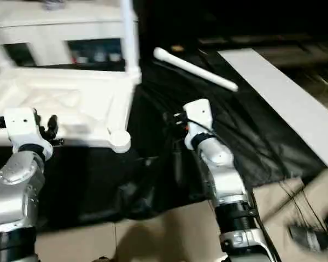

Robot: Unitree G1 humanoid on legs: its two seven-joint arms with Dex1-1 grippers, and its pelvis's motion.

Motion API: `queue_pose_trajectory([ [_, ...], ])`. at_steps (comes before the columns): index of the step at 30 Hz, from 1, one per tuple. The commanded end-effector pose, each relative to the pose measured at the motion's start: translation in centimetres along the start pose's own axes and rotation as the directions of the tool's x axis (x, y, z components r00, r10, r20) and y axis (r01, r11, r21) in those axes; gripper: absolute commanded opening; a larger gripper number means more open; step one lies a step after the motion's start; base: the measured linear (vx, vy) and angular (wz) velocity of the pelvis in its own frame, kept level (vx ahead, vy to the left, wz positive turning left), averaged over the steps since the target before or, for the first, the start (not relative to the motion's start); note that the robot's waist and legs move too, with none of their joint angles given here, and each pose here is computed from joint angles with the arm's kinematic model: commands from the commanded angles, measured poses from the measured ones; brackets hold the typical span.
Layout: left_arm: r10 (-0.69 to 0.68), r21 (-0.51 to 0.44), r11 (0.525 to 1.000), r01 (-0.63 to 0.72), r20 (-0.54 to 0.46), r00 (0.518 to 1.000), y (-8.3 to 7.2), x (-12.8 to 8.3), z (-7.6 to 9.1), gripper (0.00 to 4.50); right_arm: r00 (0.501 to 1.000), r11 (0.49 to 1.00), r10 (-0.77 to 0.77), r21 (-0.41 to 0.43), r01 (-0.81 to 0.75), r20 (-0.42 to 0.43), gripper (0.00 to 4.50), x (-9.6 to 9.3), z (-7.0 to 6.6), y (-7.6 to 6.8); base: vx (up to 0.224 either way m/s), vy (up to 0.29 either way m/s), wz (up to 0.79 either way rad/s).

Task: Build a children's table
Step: Move to table

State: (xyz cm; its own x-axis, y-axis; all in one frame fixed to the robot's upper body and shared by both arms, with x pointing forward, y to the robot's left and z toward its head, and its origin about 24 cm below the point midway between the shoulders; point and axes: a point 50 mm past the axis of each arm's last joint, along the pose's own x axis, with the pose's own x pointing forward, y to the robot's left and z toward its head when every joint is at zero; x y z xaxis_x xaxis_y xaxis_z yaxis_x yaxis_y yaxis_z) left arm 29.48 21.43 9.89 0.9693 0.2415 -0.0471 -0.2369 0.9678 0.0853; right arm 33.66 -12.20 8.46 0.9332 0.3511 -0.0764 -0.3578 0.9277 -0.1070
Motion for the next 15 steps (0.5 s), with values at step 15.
queue_pose_trajectory([
  [15, 0.089, 0.016, 0.996, -0.089, 0.002, 0.996, 0.54, -1.02, -0.21, 2.45, 0.995, 0.996, 0.089, 0.031, -0.087, -0.052, 3.96, 0.22, -0.18, 1.36, -0.023, -0.294, 0.59],
])
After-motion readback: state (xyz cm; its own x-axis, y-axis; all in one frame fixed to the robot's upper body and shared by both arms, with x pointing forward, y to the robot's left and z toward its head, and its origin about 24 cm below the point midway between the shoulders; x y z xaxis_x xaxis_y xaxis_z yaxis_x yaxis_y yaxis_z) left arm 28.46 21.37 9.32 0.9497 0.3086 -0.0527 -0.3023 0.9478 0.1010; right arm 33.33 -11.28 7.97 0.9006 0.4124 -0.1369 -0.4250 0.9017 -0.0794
